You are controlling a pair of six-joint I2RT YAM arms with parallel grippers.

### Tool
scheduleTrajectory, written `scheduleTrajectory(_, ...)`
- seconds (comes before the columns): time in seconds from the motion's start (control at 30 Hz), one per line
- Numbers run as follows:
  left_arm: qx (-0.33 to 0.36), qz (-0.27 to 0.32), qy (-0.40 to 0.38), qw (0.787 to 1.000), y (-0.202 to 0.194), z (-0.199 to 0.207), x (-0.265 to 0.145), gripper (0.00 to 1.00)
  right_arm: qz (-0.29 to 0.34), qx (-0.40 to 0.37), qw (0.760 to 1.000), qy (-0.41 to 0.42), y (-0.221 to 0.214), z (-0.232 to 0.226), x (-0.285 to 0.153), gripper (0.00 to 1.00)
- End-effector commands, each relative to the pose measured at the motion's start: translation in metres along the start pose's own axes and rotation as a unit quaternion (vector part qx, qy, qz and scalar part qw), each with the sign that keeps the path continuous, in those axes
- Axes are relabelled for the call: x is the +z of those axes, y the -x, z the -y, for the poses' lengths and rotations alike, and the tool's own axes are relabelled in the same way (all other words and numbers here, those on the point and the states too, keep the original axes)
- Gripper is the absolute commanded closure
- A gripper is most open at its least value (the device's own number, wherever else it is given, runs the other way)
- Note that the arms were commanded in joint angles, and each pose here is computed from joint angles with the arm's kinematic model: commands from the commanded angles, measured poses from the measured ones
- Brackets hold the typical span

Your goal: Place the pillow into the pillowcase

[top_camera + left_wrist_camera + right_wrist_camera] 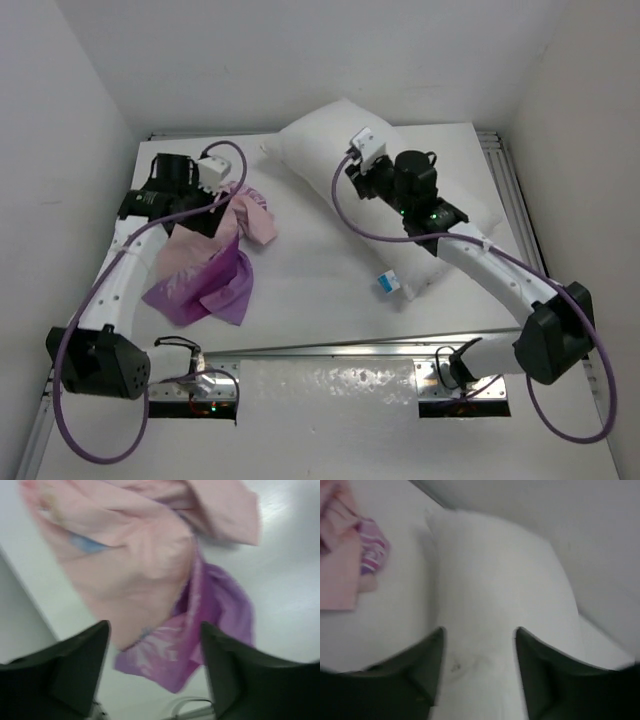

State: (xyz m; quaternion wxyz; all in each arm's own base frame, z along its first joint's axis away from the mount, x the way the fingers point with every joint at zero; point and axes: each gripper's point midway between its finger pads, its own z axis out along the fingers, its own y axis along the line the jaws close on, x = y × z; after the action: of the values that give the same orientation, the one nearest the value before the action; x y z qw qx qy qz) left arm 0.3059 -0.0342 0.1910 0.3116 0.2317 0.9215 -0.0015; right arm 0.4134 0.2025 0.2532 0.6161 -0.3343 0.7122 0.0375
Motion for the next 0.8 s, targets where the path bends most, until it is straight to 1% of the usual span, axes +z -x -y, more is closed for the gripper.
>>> scheduleTrajectory(0.0, 0.009, -0.034, 0.059, 0.998, -0.034, -0.020, -0.005, 0.37, 0.095, -0.011, 0.988, 0.124, 0.055, -0.085, -0.003, 0.63)
scheduleTrajectory(0.03, 0.009, -0.059, 0.073, 0.995, -0.049, -0.023, -0.001, 0.42, 0.110, 0.009, 0.980, 0.166, 0.063, -0.111, -0.001, 0.71)
scheduleTrajectory(0.07, 0.010, -0.090, 0.065, 0.994, -0.072, -0.017, 0.011, 0.44, 0.098, 0.030, 0.975, 0.195, 0.055, -0.128, 0.014, 0.53)
scheduleTrajectory(0.1, 0.011, -0.101, 0.058, 0.993, -0.081, -0.013, 0.015, 0.43, 0.094, 0.054, 0.970, 0.218, 0.053, -0.140, 0.021, 0.35)
scheduleTrajectory(0.13, 0.011, -0.105, 0.046, 0.993, -0.087, -0.007, 0.020, 0.40, 0.086, 0.098, 0.961, 0.244, 0.055, -0.154, 0.027, 0.28)
scheduleTrajectory(0.17, 0.010, -0.110, 0.037, 0.993, -0.094, -0.002, 0.026, 0.33, 0.058, 0.121, 0.950, 0.283, 0.036, -0.178, 0.042, 0.22)
scheduleTrajectory(0.2, 0.007, -0.110, 0.033, 0.993, -0.096, 0.000, 0.029, 0.29, 0.064, 0.134, 0.946, 0.288, 0.049, -0.182, 0.052, 0.14)
scheduleTrajectory(0.23, 0.006, -0.107, 0.029, 0.994, -0.097, 0.002, 0.032, 0.27, 0.050, 0.157, 0.941, 0.297, 0.048, -0.195, 0.059, 0.14)
scheduleTrajectory(0.27, 0.003, -0.106, 0.025, 0.994, -0.099, 0.004, 0.036, 0.24, 0.055, 0.164, 0.938, 0.300, 0.057, -0.199, 0.069, 0.13)
scheduleTrajectory(0.3, 0.001, -0.104, 0.019, 0.994, -0.099, 0.006, 0.039, 0.22, 0.024, 0.175, 0.936, 0.304, 0.033, -0.216, 0.085, 0.12)
scheduleTrajectory(0.37, -0.001, -0.100, 0.022, 0.995, -0.102, 0.006, 0.046, 0.21, 0.015, 0.206, 0.930, 0.304, 0.031, -0.228, 0.101, 0.12)
scheduleTrajectory(0.4, -0.005, -0.104, 0.026, 0.994, -0.105, 0.005, 0.050, 0.21, -0.005, 0.220, 0.926, 0.306, 0.010, -0.241, 0.113, 0.11)
scheduleTrajectory(0.43, -0.006, -0.101, 0.040, 0.994, -0.104, 0.000, 0.054, 0.21, -0.001, 0.239, 0.921, 0.306, 0.011, -0.245, 0.119, 0.11)
scheduleTrajectory(0.47, -0.010, -0.109, 0.041, 0.993, -0.110, 0.000, 0.059, 0.26, 0.003, 0.245, 0.919, 0.308, 0.013, -0.249, 0.126, 0.11)
scheduleTrajectory(0.5, -0.013, -0.119, 0.041, 0.992, -0.115, 0.000, 0.064, 0.30, -0.018, 0.253, 0.916, 0.310, -0.006, -0.264, 0.134, 0.11)
scheduleTrajectory(0.53, -0.015, -0.123, 0.044, 0.991, -0.117, -0.001, 0.066, 0.34, -0.023, 0.256, 0.916, 0.308, -0.011, -0.270, 0.140, 0.12)
scheduleTrajectory(0.57, -0.020, -0.136, 0.041, 0.990, -0.123, 0.000, 0.070, 0.45, -0.018, 0.260, 0.915, 0.308, -0.006, -0.273, 0.146, 0.12)
scheduleTrajectory(0.6, -0.022, -0.142, 0.042, 0.989, -0.125, 0.000, 0.071, 0.52, -0.022, 0.263, 0.913, 0.312, -0.009, -0.280, 0.148, 0.13)
scheduleTrajectory(0.63, -0.026, -0.151, 0.040, 0.987, -0.129, 0.000, 0.071, 0.69, -0.030, 0.270, 0.909, 0.315, -0.016, -0.288, 0.155, 0.18)
scheduleTrajectory(0.7, -0.030, -0.154, 0.044, 0.987, -0.130, -0.003, 0.068, 0.89, -0.029, 0.283, 0.902, 0.324, -0.018, -0.298, 0.158, 0.31)
scheduleTrajectory(0.73, -0.031, -0.157, 0.051, 0.986, -0.130, -0.006, 0.064, 1.00, -0.032, 0.287, 0.900, 0.326, -0.023, -0.304, 0.160, 0.49)
scheduleTrajectory(0.77, -0.035, -0.150, 0.066, 0.986, -0.126, -0.014, 0.057, 1.00, -0.030, 0.293, 0.898, 0.327, -0.022, -0.305, 0.161, 0.62)
